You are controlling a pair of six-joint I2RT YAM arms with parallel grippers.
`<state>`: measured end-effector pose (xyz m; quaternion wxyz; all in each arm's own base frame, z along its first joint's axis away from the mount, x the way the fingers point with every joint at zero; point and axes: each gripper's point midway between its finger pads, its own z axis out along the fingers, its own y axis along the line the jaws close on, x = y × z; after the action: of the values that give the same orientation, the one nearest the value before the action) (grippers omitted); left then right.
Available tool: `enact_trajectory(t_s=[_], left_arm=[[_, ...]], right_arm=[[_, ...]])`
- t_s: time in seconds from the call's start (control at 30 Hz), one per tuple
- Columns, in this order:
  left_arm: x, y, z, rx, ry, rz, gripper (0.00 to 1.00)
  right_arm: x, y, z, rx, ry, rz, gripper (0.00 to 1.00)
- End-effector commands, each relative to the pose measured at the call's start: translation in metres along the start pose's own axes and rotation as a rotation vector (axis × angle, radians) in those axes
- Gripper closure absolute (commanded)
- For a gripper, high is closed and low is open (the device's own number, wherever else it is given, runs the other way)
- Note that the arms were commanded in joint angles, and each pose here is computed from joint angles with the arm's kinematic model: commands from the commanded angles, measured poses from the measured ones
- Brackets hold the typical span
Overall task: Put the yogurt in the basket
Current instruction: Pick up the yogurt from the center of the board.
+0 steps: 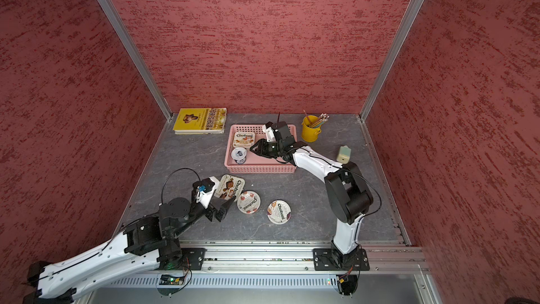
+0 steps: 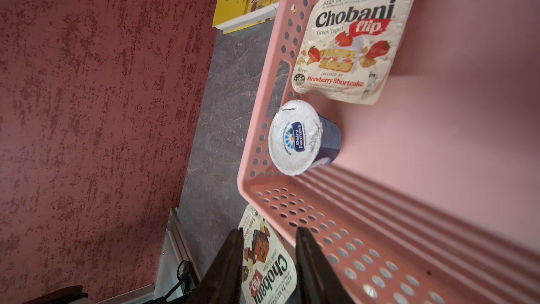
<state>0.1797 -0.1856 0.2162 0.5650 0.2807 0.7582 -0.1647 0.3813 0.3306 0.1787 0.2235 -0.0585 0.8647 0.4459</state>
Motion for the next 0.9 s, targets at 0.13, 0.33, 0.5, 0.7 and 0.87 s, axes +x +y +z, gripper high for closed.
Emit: enact_trajectory(t_s=[0.13,0.33,0.5,0.7,0.87], left_arm=[[-0.002,0.014,0.002,-0.085,0.004,-0.024,0.00],[0.004,0.025,0.005,-0.159,0.037,-0.050,0.00],[0.011,0.028,0.007,-0.185,0.067,-0.063,0.00],[0.015,0.039,0.004,-0.247,0.077,-0.090,0.00],[0.016,0.047,0.001,-0.284,0.075,-0.113,0.00]], right_arm=[[0.045,0.013,-0.025,0.042,0.061,-0.083,0.65],[0.077,0.018,-0.015,0.039,0.114,-0.095,0.65],[0.093,0.010,0.005,0.055,0.146,-0.087,0.65],[0.114,0.001,0.032,0.092,0.192,-0.098,0.65],[0.119,-0.008,0.047,0.103,0.194,-0.090,0.65]])
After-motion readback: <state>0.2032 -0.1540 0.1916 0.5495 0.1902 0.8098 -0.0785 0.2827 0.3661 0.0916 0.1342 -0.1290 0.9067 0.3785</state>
